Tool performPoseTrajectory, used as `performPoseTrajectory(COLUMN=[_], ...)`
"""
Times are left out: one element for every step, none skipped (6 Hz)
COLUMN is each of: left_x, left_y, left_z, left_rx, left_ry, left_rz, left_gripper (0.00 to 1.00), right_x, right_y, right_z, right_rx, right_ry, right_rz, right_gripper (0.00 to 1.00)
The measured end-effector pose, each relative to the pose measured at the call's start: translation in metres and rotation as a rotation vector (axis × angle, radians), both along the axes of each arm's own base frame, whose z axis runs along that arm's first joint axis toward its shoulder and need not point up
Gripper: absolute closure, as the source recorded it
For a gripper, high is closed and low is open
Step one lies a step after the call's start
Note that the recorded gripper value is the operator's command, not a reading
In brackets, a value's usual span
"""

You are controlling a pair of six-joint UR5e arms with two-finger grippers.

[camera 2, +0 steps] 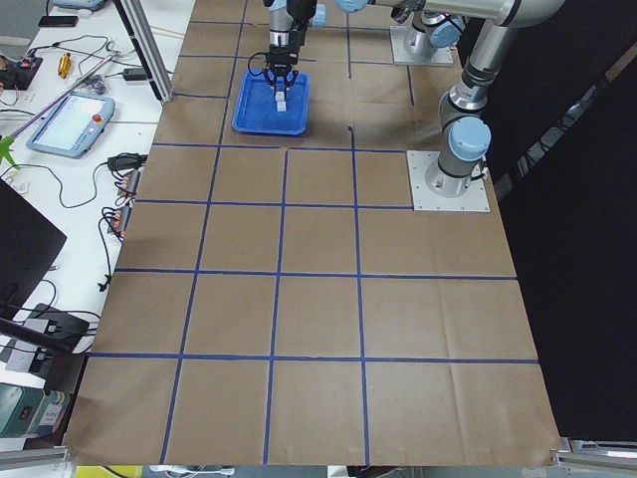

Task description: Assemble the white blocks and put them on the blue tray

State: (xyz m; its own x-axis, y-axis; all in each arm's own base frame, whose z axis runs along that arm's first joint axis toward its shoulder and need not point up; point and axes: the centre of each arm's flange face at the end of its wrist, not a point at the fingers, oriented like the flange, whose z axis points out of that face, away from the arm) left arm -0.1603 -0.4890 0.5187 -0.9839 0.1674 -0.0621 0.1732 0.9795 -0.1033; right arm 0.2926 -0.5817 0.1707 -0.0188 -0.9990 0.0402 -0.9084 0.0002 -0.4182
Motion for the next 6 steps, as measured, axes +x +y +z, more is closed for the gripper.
performPoseTrajectory(left_x=[0.0,-0.0004,-0.0004,-0.0004,-0.0005,-0.0005], left_y=[0.0002,0.0004,0.0007,0.0009,0.001,0.0011], left_z=[0.0006,0.0009,0.0016,0.002,0.0021,0.0023], left_rx=[0.0,0.0,0.0,0.0,0.0,0.0], left_ry=[0.002,0.004,0.006,0.007,0.008,0.009], left_rz=[0.0,0.0,0.0,0.0,0.0,0.0], left_gripper=[0.01,0.01,0.01,0.01,0.01,0.01], right_x=[0.0026,0.0042,0.0045,0.0048,0.0049,0.0053], right_y=[0.0013,0.0021,0.0023,0.0026,0.0028,0.003], right_z=[-0.0003,-0.0003,-0.0005,-0.001,-0.0015,-0.0041], right_rx=[0.005,0.007,0.008,0.01,0.011,0.014], right_ry=[0.0,0.0,0.0,0.0,0.0,0.0], right_rz=[-0.005,-0.008,-0.009,-0.009,-0.008,-0.006], right_gripper=[0.74,0.74,0.74,0.74,0.74,0.74])
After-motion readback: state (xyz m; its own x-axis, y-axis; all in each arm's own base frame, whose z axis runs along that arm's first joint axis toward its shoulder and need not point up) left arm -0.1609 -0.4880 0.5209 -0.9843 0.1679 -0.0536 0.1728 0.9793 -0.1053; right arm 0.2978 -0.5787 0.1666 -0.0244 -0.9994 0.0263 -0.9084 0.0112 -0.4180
